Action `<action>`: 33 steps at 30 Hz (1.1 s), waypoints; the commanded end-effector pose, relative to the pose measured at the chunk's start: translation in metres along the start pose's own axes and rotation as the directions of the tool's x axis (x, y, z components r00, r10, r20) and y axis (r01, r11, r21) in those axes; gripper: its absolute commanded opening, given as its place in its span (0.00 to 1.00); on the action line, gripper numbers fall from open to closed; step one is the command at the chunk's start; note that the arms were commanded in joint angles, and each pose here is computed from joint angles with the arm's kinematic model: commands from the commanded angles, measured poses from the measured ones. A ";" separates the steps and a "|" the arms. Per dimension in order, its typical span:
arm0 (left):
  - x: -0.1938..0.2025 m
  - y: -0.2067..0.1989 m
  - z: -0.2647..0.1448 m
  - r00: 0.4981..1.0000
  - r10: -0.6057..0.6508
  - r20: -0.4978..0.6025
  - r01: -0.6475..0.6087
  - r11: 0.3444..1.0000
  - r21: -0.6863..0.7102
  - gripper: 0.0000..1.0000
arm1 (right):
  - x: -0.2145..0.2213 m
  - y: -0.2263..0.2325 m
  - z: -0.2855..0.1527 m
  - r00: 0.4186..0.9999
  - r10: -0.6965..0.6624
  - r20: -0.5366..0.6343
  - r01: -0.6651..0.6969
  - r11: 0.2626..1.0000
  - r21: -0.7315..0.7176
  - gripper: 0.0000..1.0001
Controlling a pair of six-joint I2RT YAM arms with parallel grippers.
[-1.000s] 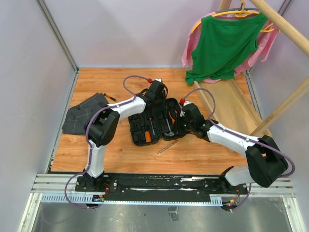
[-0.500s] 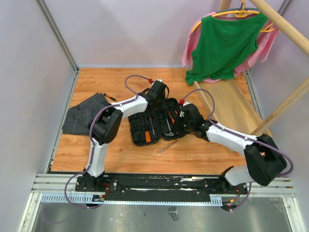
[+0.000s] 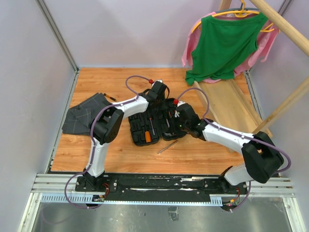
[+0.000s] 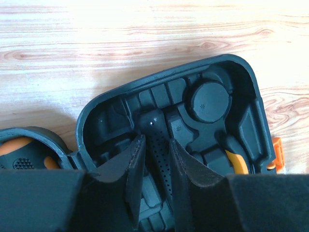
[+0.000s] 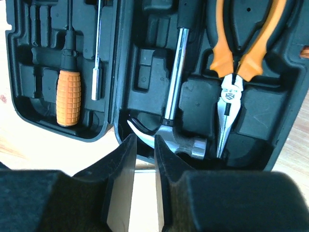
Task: Sort the tools into containers
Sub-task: Adjust the hammer in the storage box.
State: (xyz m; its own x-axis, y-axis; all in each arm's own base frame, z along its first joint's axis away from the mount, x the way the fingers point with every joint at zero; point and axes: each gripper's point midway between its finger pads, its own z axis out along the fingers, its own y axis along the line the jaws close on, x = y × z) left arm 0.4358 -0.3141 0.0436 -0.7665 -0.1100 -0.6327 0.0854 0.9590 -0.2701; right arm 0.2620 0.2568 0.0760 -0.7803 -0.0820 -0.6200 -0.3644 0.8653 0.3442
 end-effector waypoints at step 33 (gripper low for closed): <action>0.008 0.005 0.005 1.000 0.018 -0.017 -0.018 1.000 0.002 0.27 | 0.035 -0.023 0.013 0.970 -0.111 -0.215 0.162 0.959 0.234 0.17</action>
State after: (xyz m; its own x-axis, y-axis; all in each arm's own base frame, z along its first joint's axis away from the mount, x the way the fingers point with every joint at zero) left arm 0.4357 -0.3151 0.0438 -0.7675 -0.1098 -0.6315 0.0897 0.9571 -0.2754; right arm 0.2704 0.2530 0.0551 -0.7827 -0.2154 -0.5840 -0.3465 0.9302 0.1213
